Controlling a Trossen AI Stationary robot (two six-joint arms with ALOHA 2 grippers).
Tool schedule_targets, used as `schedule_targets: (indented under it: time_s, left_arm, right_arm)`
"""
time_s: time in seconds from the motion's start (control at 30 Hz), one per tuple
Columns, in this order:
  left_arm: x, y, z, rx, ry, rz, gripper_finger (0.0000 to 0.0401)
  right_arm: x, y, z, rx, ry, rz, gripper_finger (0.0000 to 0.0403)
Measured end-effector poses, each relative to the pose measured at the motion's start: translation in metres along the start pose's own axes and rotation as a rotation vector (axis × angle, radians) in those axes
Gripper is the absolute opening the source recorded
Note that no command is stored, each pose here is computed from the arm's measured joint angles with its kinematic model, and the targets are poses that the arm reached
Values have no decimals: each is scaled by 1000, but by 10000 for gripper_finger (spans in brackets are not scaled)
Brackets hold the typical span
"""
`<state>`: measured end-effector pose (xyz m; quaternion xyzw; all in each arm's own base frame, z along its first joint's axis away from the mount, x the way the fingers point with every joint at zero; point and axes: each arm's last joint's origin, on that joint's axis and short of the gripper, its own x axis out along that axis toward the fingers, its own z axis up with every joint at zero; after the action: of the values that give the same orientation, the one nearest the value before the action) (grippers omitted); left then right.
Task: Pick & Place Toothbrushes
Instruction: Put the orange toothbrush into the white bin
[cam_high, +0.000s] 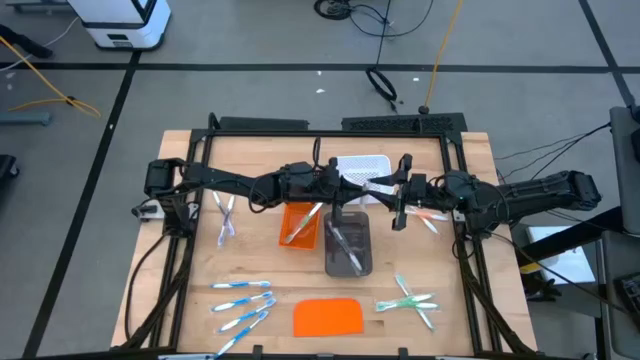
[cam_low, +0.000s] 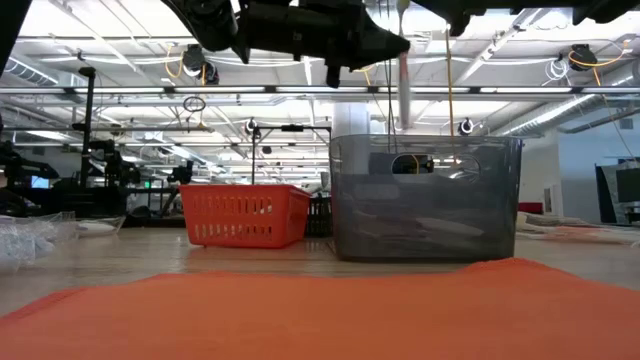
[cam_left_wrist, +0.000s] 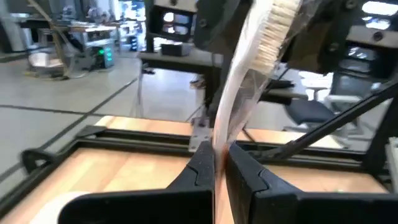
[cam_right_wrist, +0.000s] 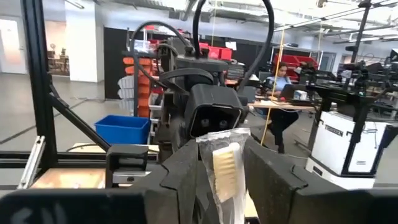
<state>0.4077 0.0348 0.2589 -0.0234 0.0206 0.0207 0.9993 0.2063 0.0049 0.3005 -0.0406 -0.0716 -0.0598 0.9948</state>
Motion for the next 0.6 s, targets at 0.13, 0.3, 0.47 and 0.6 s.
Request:
schedule_targets:
  time_s: [0.13,0.3,0.47,0.6]
  left_arm:
    - [-7,8,5,35,56,110,4]
    - [-13,19,9,32,91,178,4]
    - [-16,37,5,-11,131,274,4]
    - [-20,52,-1,-52,188,350,4]
  right_arm:
    - [-7,-1,6,-12,-12,3,123]
    - [-13,-3,9,-23,-2,1,123]
    - [-15,-3,7,-28,29,5,123]
    - [-15,-3,6,-27,34,4,123]
